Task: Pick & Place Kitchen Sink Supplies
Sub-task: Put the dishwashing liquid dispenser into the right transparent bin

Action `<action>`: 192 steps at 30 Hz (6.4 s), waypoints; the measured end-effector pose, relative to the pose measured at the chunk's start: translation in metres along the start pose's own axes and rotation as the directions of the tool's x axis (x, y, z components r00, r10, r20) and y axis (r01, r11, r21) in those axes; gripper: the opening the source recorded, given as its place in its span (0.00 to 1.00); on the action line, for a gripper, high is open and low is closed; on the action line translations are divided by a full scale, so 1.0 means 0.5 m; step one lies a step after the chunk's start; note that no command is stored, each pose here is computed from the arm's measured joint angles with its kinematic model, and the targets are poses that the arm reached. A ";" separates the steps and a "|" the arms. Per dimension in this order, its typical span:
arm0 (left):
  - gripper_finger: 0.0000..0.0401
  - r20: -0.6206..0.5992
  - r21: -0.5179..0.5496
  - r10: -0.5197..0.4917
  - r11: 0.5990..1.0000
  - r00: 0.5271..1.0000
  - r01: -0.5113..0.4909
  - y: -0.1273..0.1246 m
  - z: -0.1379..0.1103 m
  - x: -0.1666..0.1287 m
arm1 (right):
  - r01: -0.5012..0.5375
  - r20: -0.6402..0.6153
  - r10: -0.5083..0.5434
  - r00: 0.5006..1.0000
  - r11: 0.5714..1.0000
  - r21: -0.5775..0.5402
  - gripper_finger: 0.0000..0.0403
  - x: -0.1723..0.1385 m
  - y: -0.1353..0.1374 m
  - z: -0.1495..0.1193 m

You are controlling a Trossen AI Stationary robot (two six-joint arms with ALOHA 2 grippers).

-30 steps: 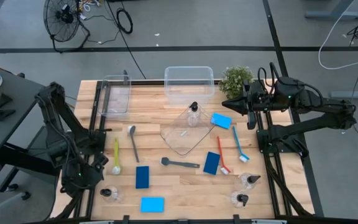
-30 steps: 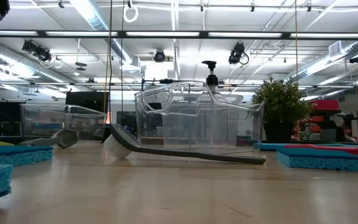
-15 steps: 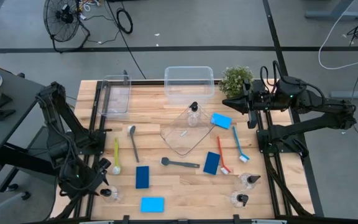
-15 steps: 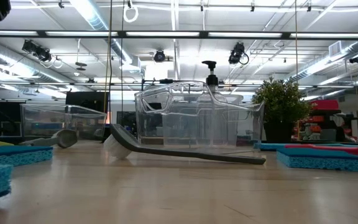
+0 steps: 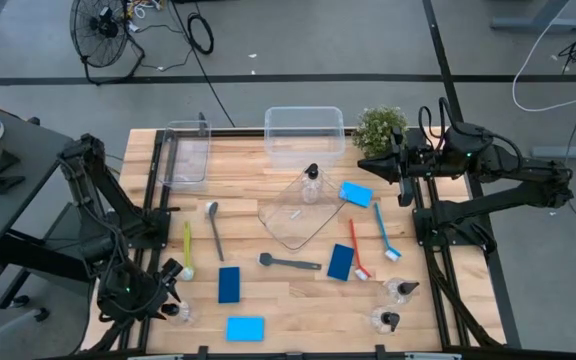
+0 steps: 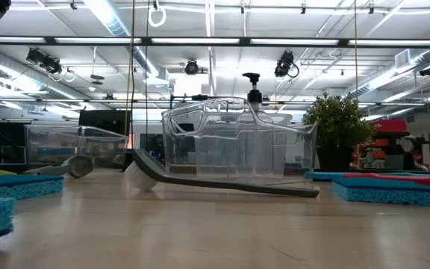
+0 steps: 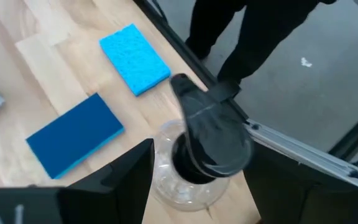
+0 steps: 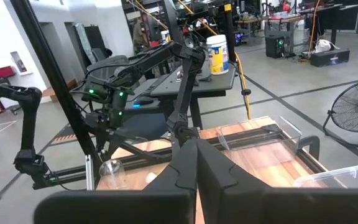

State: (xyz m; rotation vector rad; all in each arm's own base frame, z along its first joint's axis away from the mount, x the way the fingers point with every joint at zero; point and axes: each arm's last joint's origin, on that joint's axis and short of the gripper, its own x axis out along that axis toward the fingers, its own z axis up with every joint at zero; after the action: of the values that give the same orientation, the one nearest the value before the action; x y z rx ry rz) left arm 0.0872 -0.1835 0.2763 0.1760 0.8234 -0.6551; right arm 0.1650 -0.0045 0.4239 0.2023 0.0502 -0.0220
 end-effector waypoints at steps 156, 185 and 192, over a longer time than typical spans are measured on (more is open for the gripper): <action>0.35 -0.075 -0.235 0.420 0.874 0.904 -0.426 0.624 0.150 0.018 | -0.005 -0.010 0.004 1.000 0.986 -0.167 0.02 0.000 0.000 -0.002; 0.41 -0.118 -0.238 0.400 0.877 0.909 -0.417 0.645 0.137 0.048 | -0.006 -0.012 0.004 1.000 0.988 -0.157 0.02 0.000 0.000 -0.002; 0.42 -0.139 -0.234 0.431 0.861 0.892 -0.452 0.647 0.136 0.047 | -0.006 -0.012 0.004 1.000 0.988 -0.157 0.02 0.000 0.000 -0.002</action>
State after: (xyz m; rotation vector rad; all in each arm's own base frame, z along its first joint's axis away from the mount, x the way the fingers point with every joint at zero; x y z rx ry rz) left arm 0.3364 0.0346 0.2726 0.1464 0.9014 -0.1012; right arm 0.1650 -0.0043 0.4229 0.0448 0.0625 -0.0116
